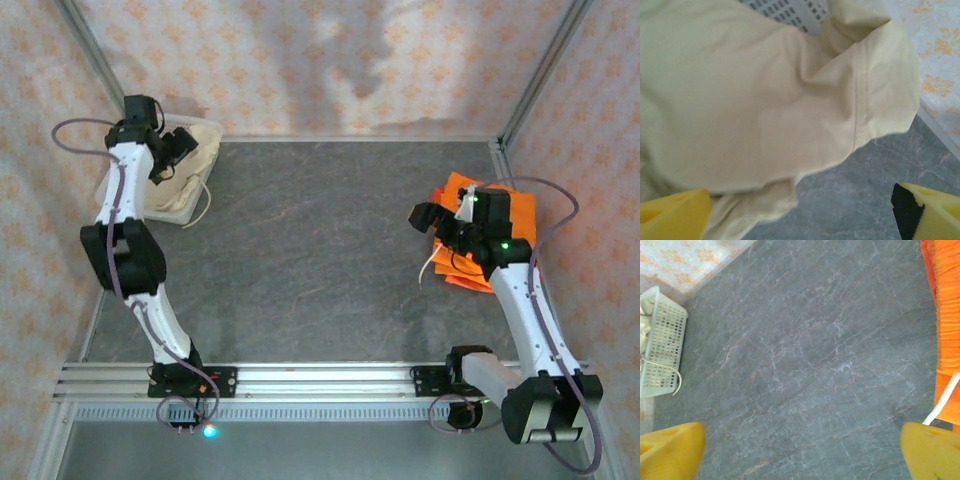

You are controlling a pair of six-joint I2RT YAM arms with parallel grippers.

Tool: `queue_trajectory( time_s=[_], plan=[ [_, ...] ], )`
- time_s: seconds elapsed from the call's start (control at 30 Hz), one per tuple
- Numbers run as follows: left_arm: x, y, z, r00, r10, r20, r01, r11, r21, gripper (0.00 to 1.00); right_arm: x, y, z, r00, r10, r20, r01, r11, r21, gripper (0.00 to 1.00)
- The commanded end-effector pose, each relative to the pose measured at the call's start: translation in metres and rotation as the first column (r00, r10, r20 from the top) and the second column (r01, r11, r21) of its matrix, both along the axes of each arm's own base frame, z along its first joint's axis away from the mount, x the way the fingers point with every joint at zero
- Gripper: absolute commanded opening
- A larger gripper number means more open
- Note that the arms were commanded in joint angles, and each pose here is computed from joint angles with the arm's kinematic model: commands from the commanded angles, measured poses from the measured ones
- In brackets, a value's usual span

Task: Fold and stack the shorts

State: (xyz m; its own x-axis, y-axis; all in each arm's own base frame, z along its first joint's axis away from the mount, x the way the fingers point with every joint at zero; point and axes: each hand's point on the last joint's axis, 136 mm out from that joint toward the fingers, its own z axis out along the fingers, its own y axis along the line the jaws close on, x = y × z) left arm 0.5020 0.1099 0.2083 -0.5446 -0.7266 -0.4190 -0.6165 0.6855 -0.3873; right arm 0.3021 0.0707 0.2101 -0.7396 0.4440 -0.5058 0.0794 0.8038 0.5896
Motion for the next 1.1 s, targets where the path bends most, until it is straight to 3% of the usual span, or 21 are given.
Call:
queue_trajectory(
  time_s=[0.0,0.13,0.37,0.6,0.73,0.9,1.07],
  plan=[
    [0.002,-0.015,-0.017,0.987,-0.131,-0.095,0.128,0.991,-0.039,0.92,0.004,0.000,-0.006,1.000,0.004,0.014,-0.004,1.000,-0.019,0.99],
    [0.026,-0.017,-0.029,0.984,-0.156,-0.086,0.153,0.987,-0.047,0.82,0.001,0.000,-0.012,1.000,0.010,0.002,-0.010,1.000,-0.027,0.99],
    [0.060,-0.033,-0.045,0.979,-0.191,-0.065,0.187,0.980,-0.064,0.74,0.000,-0.002,-0.020,1.000,0.016,-0.018,-0.017,0.999,-0.047,0.99],
    [0.070,-0.032,-0.057,0.984,-0.166,-0.061,0.160,0.984,-0.083,0.36,0.000,-0.002,-0.022,1.000,0.015,-0.025,-0.017,0.998,-0.054,0.99],
    [0.068,-0.026,-0.037,0.987,-0.158,-0.038,0.157,0.987,-0.039,0.27,0.001,-0.002,-0.023,0.999,0.017,-0.027,-0.018,0.998,-0.053,0.99],
    [0.063,-0.013,0.002,0.991,-0.128,0.028,0.127,0.992,0.012,0.02,0.000,-0.002,-0.023,0.999,0.017,-0.031,-0.019,0.998,-0.052,0.99],
    [0.053,0.000,0.058,0.987,-0.092,0.133,0.085,0.995,0.059,0.00,-0.002,-0.001,-0.018,1.000,0.016,-0.018,-0.017,0.999,-0.046,0.99]
  ],
)
